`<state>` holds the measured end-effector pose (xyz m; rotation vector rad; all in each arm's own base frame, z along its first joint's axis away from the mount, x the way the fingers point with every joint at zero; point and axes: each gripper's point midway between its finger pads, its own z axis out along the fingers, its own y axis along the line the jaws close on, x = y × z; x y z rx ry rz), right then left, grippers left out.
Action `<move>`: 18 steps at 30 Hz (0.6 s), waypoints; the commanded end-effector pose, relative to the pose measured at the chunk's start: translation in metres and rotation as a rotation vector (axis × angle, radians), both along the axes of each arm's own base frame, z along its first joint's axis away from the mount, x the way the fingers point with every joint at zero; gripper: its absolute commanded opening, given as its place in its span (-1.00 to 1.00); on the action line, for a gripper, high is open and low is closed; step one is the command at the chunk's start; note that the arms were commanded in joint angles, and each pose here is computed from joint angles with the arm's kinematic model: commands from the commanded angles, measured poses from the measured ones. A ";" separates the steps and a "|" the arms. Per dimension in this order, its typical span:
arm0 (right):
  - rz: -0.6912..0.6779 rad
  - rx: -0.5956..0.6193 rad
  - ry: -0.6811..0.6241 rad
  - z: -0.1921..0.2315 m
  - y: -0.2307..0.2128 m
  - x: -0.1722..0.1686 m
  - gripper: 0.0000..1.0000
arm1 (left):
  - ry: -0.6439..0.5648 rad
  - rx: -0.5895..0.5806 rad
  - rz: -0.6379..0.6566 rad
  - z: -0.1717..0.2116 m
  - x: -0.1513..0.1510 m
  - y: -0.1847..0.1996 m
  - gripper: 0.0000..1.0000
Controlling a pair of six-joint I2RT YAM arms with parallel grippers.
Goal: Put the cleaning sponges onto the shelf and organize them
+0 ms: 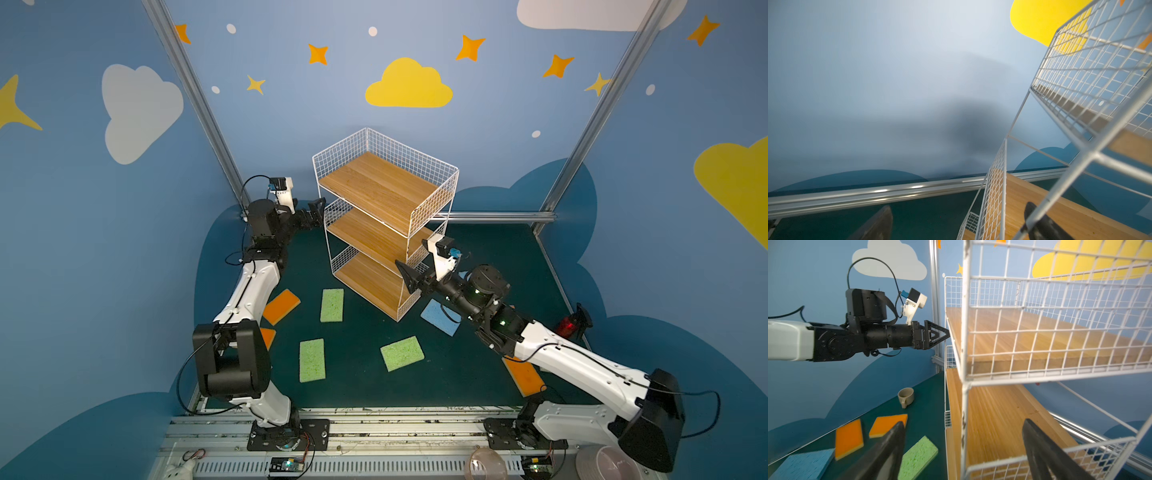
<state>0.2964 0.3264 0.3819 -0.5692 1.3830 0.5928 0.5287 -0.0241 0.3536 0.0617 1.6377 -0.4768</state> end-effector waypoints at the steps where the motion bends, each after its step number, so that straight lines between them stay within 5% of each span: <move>1: -0.099 0.081 -0.053 0.032 -0.012 0.021 0.72 | -0.063 -0.020 -0.061 0.023 0.006 -0.007 0.94; 18: -0.254 0.164 0.154 0.000 -0.093 0.103 0.68 | -0.077 -0.046 -0.170 0.013 0.004 -0.049 0.78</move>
